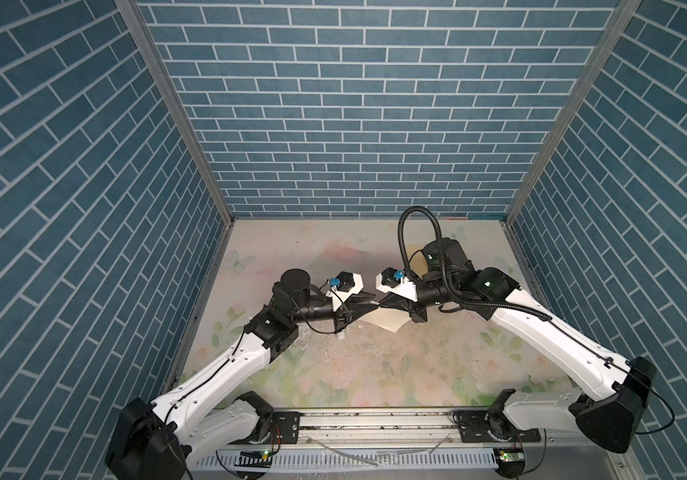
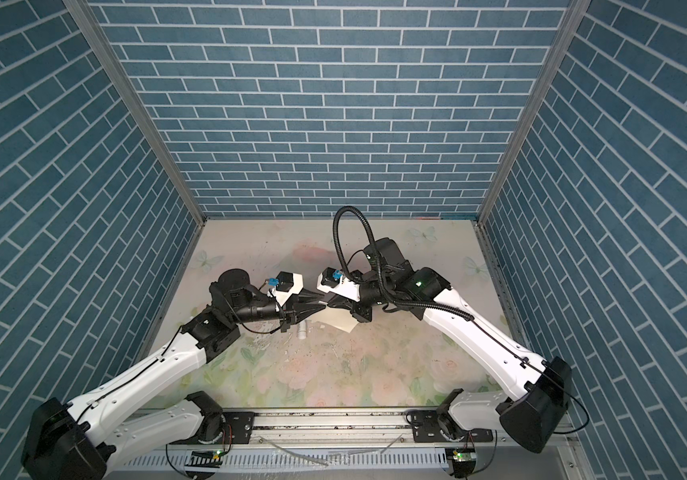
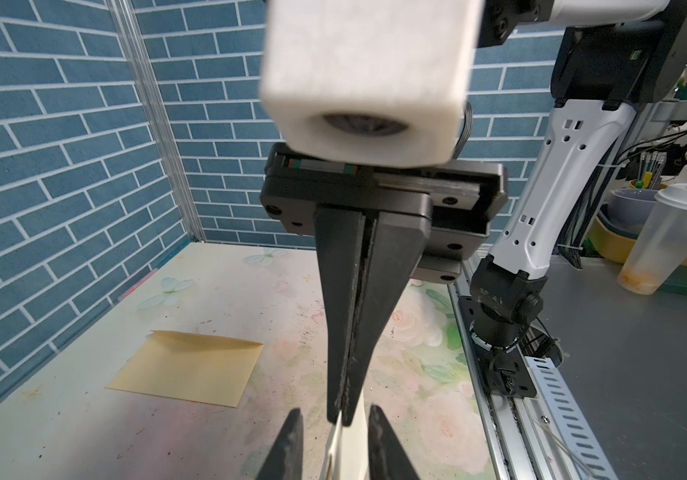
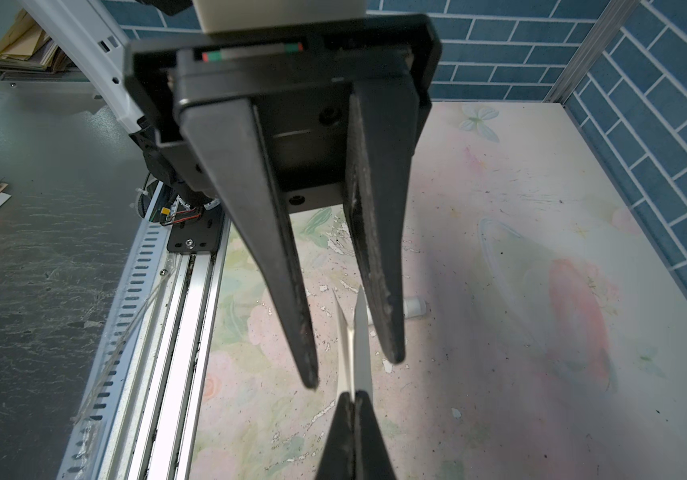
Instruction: Place the letter into the envelope and seal it
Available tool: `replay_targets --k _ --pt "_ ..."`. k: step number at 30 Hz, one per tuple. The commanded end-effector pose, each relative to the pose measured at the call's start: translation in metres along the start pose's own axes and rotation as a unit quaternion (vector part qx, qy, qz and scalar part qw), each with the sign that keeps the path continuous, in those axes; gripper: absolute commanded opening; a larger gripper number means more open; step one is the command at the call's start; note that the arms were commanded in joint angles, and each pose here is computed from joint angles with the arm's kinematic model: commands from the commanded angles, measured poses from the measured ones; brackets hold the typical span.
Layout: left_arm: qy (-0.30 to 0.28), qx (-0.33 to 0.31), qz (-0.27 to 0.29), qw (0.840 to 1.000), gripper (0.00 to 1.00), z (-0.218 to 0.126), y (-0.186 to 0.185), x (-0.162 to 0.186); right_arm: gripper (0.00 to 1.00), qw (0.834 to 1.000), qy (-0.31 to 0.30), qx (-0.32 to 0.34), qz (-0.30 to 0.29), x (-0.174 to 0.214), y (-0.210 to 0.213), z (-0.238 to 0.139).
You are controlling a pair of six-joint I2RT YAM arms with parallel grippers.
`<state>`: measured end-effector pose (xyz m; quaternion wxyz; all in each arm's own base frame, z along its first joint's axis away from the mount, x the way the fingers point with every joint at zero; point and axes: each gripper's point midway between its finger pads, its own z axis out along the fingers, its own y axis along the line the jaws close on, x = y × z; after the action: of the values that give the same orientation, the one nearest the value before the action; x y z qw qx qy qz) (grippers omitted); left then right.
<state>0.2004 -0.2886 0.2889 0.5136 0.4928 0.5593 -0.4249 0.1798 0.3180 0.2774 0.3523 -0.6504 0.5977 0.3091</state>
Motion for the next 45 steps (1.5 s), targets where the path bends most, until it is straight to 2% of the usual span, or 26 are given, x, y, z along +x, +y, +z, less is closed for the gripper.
replay_targets --k 1,6,12,27,30,45 --pt "-0.004 0.015 0.003 1.0 0.25 0.001 -0.003 -0.006 0.0 0.999 -0.015 0.009 -0.04 -0.018 -0.002 -0.009" --pt "0.0 0.013 0.0 1.0 0.21 0.002 -0.002 -0.003 0.0 0.999 -0.017 0.009 -0.042 -0.019 -0.002 -0.009" --pt "-0.001 0.011 0.002 1.0 0.0 0.002 -0.002 -0.003 0.0 0.999 -0.014 0.011 -0.04 -0.016 -0.002 -0.008" --pt "-0.017 -0.002 0.021 1.0 0.0 -0.004 -0.002 -0.012 0.0 0.999 0.015 0.037 -0.012 0.001 -0.012 -0.004" --pt "-0.019 -0.004 0.024 1.0 0.0 -0.005 -0.003 -0.013 0.04 0.999 0.024 0.043 -0.006 0.007 -0.014 -0.002" --pt "-0.017 -0.012 0.035 0.999 0.0 -0.01 -0.005 -0.014 0.06 0.997 0.042 0.059 0.016 0.025 -0.019 -0.005"
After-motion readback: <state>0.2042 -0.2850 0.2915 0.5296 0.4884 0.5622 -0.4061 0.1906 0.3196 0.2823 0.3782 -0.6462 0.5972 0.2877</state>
